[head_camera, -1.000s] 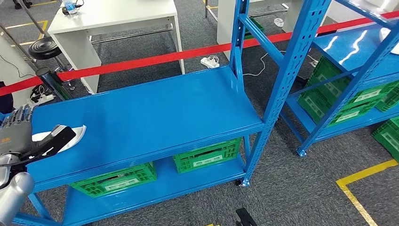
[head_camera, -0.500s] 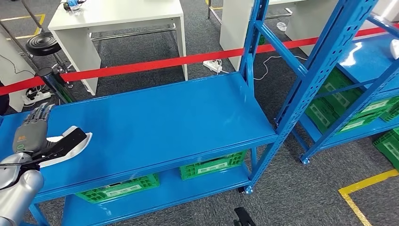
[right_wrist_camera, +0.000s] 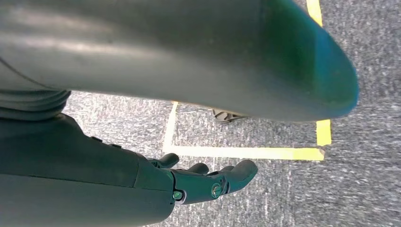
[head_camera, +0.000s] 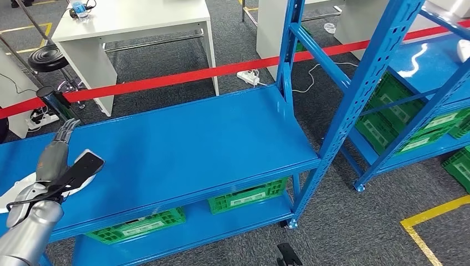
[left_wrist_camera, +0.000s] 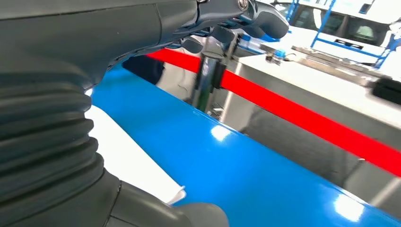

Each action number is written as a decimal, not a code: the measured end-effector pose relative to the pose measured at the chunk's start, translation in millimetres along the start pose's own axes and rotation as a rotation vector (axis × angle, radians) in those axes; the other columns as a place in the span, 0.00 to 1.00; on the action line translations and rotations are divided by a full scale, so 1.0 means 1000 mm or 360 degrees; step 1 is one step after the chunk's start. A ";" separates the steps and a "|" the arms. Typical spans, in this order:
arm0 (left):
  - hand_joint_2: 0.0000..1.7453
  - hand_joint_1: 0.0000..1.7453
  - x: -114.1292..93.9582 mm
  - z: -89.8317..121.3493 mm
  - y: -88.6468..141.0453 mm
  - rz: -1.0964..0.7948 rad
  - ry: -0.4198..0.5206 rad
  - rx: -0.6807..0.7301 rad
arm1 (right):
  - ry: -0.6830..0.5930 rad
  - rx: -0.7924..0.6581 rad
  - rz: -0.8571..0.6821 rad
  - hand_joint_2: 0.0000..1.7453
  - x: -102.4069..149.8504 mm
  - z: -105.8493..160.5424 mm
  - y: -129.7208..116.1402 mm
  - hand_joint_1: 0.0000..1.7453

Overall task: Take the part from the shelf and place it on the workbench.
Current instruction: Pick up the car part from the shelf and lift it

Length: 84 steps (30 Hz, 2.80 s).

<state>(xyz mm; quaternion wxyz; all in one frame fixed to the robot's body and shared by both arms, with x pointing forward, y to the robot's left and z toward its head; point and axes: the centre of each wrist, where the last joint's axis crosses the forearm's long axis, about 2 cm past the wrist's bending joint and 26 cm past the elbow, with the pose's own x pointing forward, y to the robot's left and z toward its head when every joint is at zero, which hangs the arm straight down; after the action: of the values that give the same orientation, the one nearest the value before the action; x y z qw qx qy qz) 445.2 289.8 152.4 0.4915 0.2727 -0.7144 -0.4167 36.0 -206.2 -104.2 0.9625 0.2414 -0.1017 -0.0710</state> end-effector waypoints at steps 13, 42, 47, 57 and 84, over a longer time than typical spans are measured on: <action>1.00 0.00 0.016 0.009 -0.036 0.0484 0.0063 -0.0233 | 0.0004 0.0001 -0.0046 0.00 0.000 0.000 0.001 0.00; 1.00 0.00 -0.003 0.071 -0.086 0.0290 0.0472 -0.0130 | -0.0089 0.0013 -0.0048 0.00 -0.001 -0.002 0.006 0.00; 1.00 0.00 -0.016 0.076 -0.075 0.0077 0.0472 0.0007 | -0.0115 0.0013 -0.0038 0.00 -0.001 -0.002 0.006 0.00; 1.00 0.00 -0.027 0.076 -0.059 -0.0605 0.0503 0.0081 | -0.0143 0.0013 -0.0034 0.00 -0.001 -0.002 0.006 0.00; 1.00 1.00 -0.030 0.051 -0.036 -0.1040 0.0645 -0.0427 | -0.0271 0.0009 -0.0062 0.00 0.000 -0.002 0.006 0.00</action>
<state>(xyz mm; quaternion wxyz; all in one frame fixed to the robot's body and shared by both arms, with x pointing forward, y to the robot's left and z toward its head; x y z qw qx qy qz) 408.4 312.0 98.9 0.4952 0.4955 -0.4181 -0.5783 37.5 -200.2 -103.1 0.9481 0.2391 -0.1785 -0.1098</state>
